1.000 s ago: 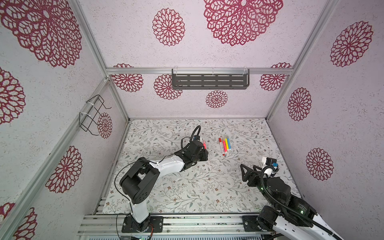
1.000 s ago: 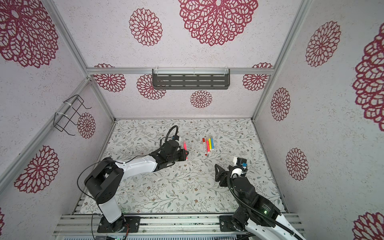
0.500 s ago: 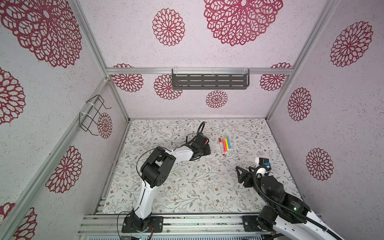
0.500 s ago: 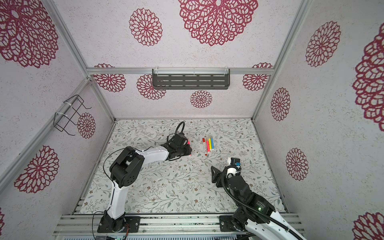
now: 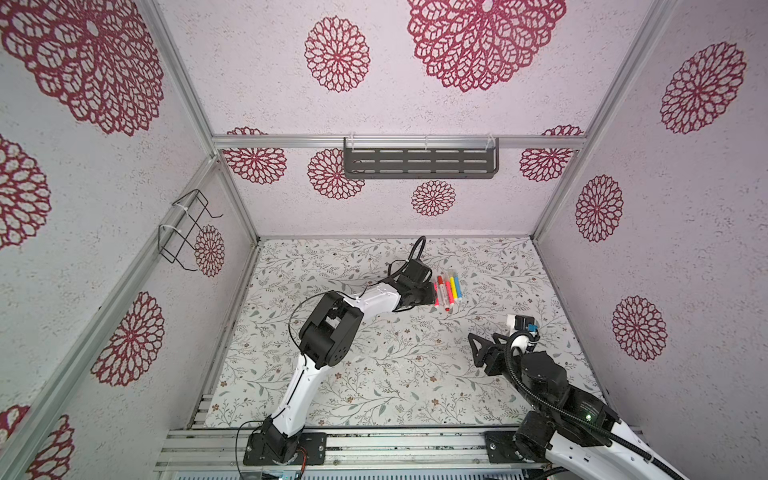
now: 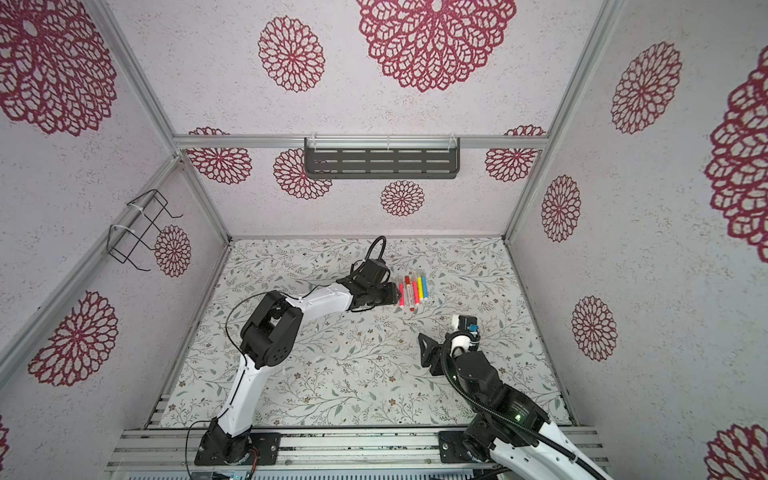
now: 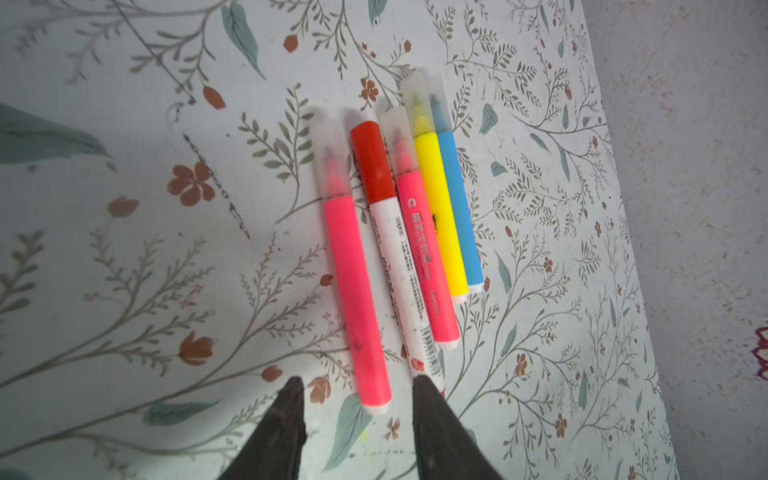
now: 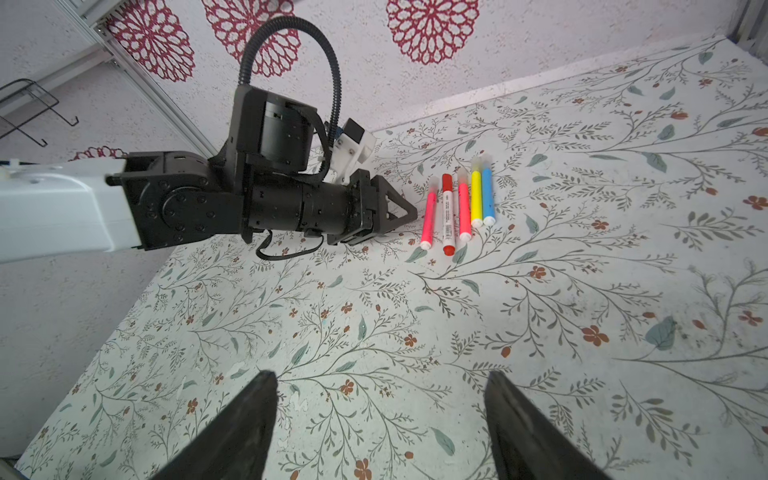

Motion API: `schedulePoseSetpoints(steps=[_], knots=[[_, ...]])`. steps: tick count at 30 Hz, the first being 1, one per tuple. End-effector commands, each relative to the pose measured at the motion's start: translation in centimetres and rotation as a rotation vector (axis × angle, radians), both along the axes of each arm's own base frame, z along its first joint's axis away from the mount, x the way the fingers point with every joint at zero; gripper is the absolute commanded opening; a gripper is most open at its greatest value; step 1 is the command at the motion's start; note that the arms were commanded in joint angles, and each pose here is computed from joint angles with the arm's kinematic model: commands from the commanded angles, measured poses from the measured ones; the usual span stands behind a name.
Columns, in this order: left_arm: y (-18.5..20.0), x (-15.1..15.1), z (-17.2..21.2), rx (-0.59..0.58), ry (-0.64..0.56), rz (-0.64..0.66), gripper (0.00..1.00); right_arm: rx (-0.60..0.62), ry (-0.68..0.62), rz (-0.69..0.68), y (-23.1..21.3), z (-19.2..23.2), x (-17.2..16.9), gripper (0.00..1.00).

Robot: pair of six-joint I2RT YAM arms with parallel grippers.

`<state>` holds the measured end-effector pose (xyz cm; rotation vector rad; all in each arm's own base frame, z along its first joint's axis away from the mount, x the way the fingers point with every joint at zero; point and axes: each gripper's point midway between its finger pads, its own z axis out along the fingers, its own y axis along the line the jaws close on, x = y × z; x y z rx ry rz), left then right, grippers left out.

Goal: Insert the pens into the pen caps
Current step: 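Lower the capped highlighter beside the markers with the left gripper while the right withdraws, then open the left gripper and lift it away from the highlighter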

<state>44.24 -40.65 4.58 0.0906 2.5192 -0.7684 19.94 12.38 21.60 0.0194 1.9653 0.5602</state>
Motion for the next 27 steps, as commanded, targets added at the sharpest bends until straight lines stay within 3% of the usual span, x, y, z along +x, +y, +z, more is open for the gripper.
schedulePoseSetpoints(steps=[1,7,14,19,20,22,27], knots=[[0.3,-0.9,3.3,-0.017,-0.034,-0.022,0.46,0.013,-0.028,-0.006,0.1,0.7,0.3,0.79],[1.8,-1.9,7.5,-0.062,-0.123,-0.018,0.46,0.003,-0.023,-0.001,0.4,0.6,0.5,0.8],[5.5,-5.9,19.5,-0.259,-0.567,-0.03,0.52,-0.057,-0.084,-0.082,-1.0,1.6,1.5,0.8],[10.9,-7.7,23.9,-0.12,-0.725,0.057,0.54,-0.213,-0.163,-0.102,-0.9,3.4,3.0,0.84],[12.2,-8.2,24.9,-0.086,-0.761,0.074,0.55,-0.257,-0.177,-0.085,-0.4,3.4,3.5,0.95],[14.9,-9.2,27.2,0.004,-0.828,0.113,0.56,-0.346,-0.184,-0.076,0.2,2.9,4.3,0.99],[24.3,-12.8,34.4,0.209,-0.999,0.328,0.67,-0.435,-0.235,-0.271,-1.3,3.0,6.7,0.99]])
